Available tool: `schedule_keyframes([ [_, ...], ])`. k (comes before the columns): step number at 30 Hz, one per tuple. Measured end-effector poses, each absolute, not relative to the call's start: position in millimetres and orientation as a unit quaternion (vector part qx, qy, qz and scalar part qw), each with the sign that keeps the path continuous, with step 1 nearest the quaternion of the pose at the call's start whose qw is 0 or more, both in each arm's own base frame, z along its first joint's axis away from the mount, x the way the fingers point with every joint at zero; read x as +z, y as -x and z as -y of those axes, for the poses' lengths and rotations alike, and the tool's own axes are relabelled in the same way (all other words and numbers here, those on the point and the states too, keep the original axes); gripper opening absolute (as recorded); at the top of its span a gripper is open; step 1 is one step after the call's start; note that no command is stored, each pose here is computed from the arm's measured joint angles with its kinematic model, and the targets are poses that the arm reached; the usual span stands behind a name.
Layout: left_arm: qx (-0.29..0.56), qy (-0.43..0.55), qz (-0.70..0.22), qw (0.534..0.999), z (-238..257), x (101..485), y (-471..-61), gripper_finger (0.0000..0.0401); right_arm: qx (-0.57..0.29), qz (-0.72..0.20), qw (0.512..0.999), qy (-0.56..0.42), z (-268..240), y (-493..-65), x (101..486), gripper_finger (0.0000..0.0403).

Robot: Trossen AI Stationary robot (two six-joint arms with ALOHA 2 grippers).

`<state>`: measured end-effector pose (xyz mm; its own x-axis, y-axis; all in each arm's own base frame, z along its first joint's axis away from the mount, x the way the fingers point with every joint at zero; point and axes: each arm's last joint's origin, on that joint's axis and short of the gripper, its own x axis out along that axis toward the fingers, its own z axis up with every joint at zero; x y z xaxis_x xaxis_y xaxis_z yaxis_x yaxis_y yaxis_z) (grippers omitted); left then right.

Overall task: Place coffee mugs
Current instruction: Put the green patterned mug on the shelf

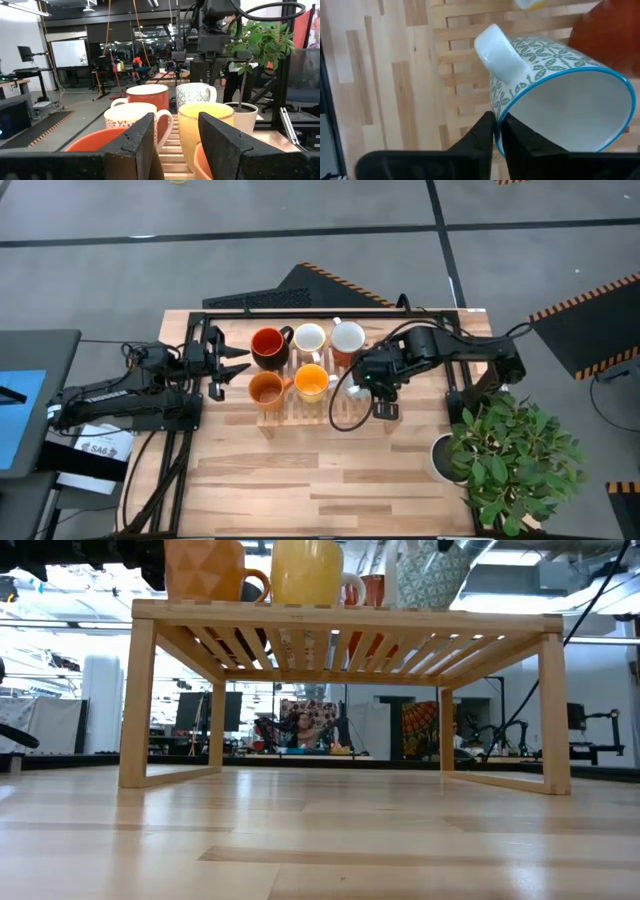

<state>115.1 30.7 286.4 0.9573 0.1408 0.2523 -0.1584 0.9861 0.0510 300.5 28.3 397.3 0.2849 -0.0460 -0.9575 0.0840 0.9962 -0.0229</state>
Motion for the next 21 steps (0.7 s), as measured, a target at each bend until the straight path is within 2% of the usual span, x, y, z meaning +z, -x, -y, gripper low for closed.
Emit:
schedule_keyframes([
  [3, 0.076, -0.035, 0.125, 0.989, -30.7, 286.5, -115.1, 0.0141, -0.042, -0.592, 0.805, -0.015, -28.1, -301.6, 397.6, 0.0092],
  [7, 0.076, -0.035, 0.125, 0.989, -30.7, 286.4, -115.1, 0.0142, -0.035, -0.581, 0.813, -0.009, -28.4, -304.1, 398.4, 0.0112],
  [21, 0.084, -0.034, 0.126, 0.988, -31.1, 286.6, -115.0, 0.0141, -0.033, -0.573, 0.819, -0.003, -22.5, -306.7, 399.0, 0.0119],
])
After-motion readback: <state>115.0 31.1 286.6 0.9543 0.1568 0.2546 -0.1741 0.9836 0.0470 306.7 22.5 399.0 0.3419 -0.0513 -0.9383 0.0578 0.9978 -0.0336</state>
